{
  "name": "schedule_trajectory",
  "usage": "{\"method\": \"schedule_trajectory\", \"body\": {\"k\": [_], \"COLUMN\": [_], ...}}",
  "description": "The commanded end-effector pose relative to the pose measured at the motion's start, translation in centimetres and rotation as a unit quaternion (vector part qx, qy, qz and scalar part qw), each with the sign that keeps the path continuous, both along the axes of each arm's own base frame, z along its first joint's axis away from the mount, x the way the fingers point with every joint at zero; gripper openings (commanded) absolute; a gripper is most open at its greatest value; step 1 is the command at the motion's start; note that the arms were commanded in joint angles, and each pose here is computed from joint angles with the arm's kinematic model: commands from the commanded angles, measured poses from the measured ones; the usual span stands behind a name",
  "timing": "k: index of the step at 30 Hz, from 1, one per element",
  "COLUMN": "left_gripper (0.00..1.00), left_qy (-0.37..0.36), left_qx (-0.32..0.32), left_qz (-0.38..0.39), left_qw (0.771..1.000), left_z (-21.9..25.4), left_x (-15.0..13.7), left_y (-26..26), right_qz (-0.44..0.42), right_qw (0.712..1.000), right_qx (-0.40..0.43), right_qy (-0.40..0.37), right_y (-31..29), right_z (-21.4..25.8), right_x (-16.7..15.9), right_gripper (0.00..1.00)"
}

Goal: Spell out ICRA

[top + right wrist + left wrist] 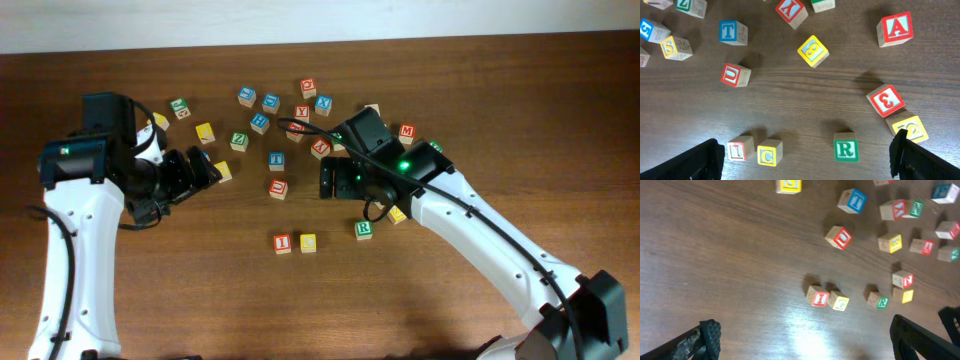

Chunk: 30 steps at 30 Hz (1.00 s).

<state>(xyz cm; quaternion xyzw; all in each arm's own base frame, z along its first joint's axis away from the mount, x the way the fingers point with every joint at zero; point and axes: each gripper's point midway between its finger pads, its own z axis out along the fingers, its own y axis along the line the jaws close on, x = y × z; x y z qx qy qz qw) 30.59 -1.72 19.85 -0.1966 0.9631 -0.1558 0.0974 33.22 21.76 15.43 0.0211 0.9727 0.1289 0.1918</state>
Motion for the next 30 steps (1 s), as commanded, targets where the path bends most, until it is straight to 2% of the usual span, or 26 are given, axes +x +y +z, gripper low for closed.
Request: {"method": "schedule_trajectory", "body": {"k": [1, 5, 8, 11, 14, 19, 24, 30], "left_gripper": [1.0, 1.0, 1.0, 1.0, 1.0, 1.0, 1.0, 1.0], "left_qy": [-0.011, -0.023, -0.017, -0.014, -0.015, 0.024, 0.056, 0.018], "left_qx": [-0.016, -0.006, 0.031, 0.062, 0.061, 0.055, 0.033, 0.041], "left_qz": [-0.023, -0.021, -0.012, -0.001, -0.001, -0.003, -0.036, -0.097], "left_qw": [1.0, 0.999, 0.999, 0.998, 0.998, 0.998, 0.997, 0.994], "left_z": [-0.1, 0.0, -0.4, -0.6, -0.9, -3.4, -5.7, -5.5], "left_x": [0.5, 1.2, 1.0, 1.0, 1.6, 2.2, 2.6, 3.9], "left_y": [-0.7, -0.3, 0.9, 2.1, 2.1, 2.1, 0.5, -3.0], "right_qz": [-0.005, -0.019, -0.045, -0.081, -0.14, -0.205, -0.213, -0.206], "right_qw": [1.0, 0.999, 0.996, 0.993, 0.984, 0.97, 0.969, 0.971], "right_qx": [-0.013, -0.038, -0.064, -0.082, -0.102, -0.112, -0.11, -0.095], "right_qy": [-0.007, -0.021, -0.034, -0.011, 0.03, 0.065, 0.067, 0.078], "right_y": [-0.4, -1.4, -3.2, -6.5, -11.7, -17.0, -17.5, -16.9], "right_z": [-0.2, -0.2, -0.1, -0.6, -1.3, -1.7, -1.8, -2.0], "right_x": [0.4, 0.9, 1.8, 2.1, 2.0, 1.6, 1.7, 1.4], "right_gripper": [0.98, 0.98, 0.98, 0.98, 0.98, 0.98, 0.98, 0.98]}}
